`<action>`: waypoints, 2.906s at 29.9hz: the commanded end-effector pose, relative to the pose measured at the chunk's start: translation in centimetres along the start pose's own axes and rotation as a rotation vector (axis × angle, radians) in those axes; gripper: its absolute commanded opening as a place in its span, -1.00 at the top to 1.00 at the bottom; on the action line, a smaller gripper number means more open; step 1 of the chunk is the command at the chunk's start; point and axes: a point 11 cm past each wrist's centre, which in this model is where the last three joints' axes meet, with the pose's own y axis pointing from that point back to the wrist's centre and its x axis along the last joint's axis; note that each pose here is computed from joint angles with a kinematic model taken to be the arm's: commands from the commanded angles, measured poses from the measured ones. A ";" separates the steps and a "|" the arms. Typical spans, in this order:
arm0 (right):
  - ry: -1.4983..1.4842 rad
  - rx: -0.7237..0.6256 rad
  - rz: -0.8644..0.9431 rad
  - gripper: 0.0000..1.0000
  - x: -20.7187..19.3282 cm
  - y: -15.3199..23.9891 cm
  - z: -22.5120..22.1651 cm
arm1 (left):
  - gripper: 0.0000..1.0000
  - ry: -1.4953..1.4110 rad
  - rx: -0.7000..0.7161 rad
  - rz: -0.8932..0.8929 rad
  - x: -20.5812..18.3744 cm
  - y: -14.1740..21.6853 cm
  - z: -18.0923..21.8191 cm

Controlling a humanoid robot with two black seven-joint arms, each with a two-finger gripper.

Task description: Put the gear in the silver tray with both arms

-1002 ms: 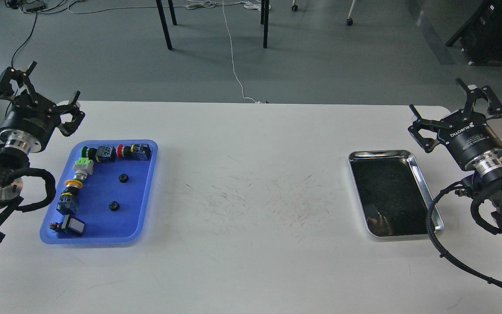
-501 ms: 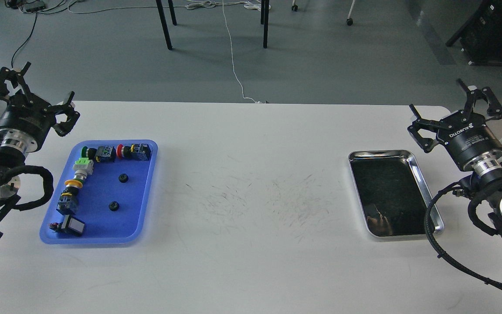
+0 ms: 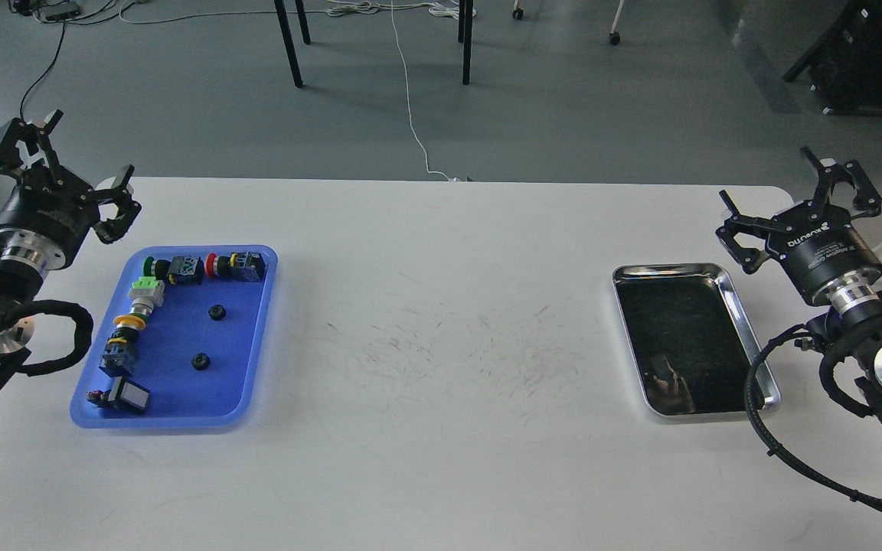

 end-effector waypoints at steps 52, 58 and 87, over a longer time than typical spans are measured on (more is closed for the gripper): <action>0.096 0.094 0.053 -0.98 1.1 1.9 -7.0 | -0.90 -1.961 0.576 -0.870 -2.0 6.1 -7.8; 0.098 0.113 0.052 -0.98 1.0 2.0 -7.7 | -0.86 -1.975 0.602 -0.845 -0.2 6.3 -9.2; 0.103 0.135 0.040 -0.98 0.6 2.1 -8.6 | -0.57 -2.099 0.605 -0.887 1.1 4.8 -12.2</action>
